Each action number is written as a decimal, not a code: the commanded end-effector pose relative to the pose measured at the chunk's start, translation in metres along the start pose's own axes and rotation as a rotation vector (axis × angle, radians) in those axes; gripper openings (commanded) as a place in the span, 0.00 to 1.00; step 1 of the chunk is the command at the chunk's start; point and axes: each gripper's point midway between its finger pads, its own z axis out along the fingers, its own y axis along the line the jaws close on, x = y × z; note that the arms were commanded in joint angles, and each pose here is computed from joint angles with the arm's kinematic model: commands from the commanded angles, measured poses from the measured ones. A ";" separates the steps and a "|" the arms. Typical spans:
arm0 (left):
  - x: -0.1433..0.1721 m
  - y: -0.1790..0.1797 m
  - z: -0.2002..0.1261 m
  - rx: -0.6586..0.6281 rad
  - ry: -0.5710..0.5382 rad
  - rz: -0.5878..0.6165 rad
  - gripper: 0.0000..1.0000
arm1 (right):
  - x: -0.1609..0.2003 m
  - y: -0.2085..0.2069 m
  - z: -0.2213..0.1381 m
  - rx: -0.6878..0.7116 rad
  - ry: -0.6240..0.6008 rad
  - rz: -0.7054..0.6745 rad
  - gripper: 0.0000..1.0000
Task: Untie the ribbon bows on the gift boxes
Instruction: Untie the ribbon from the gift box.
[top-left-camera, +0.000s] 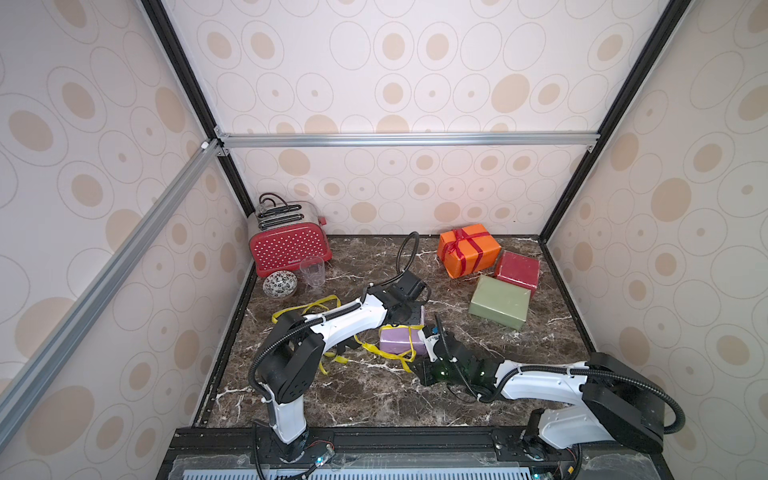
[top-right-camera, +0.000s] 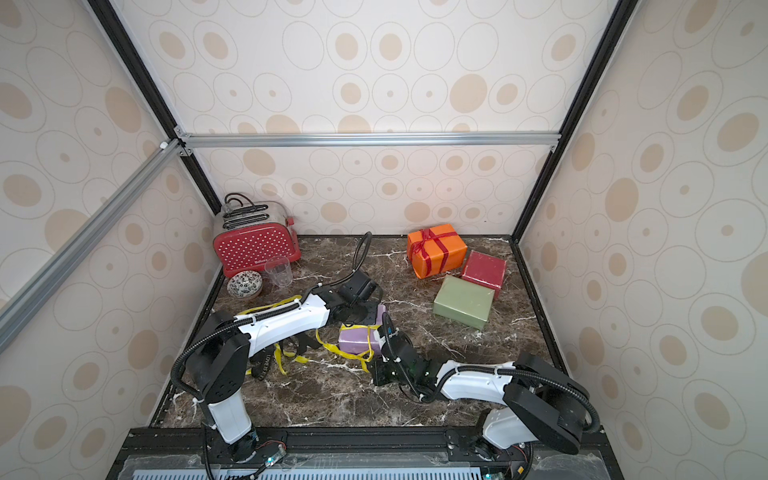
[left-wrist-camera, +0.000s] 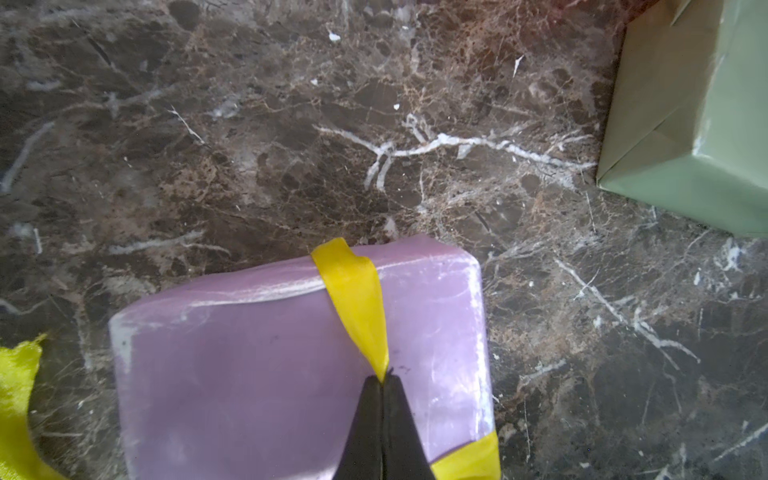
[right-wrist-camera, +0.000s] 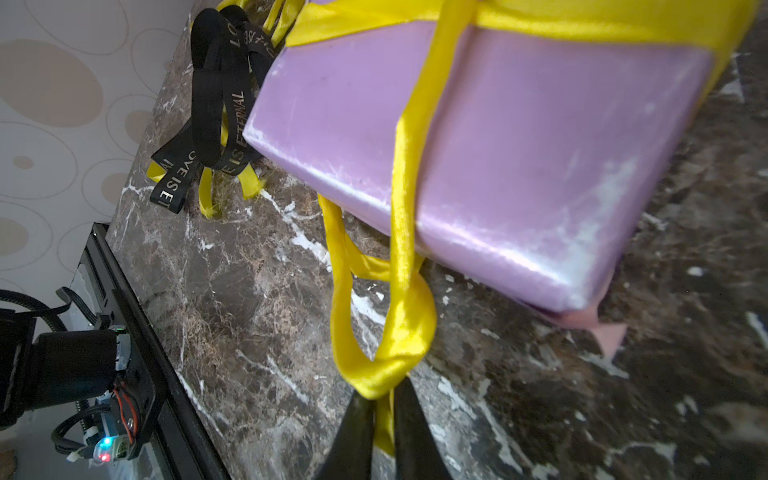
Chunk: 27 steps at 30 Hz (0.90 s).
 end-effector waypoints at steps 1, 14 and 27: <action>-0.031 -0.017 -0.036 0.067 -0.120 0.007 0.00 | 0.008 -0.003 0.003 0.000 0.015 0.015 0.15; -0.068 -0.015 -0.098 0.083 -0.299 -0.029 0.00 | 0.011 -0.009 0.008 0.011 0.010 0.029 0.14; -0.106 0.039 -0.046 -0.029 -0.219 -0.146 0.00 | 0.015 -0.039 -0.003 0.183 0.035 0.081 0.06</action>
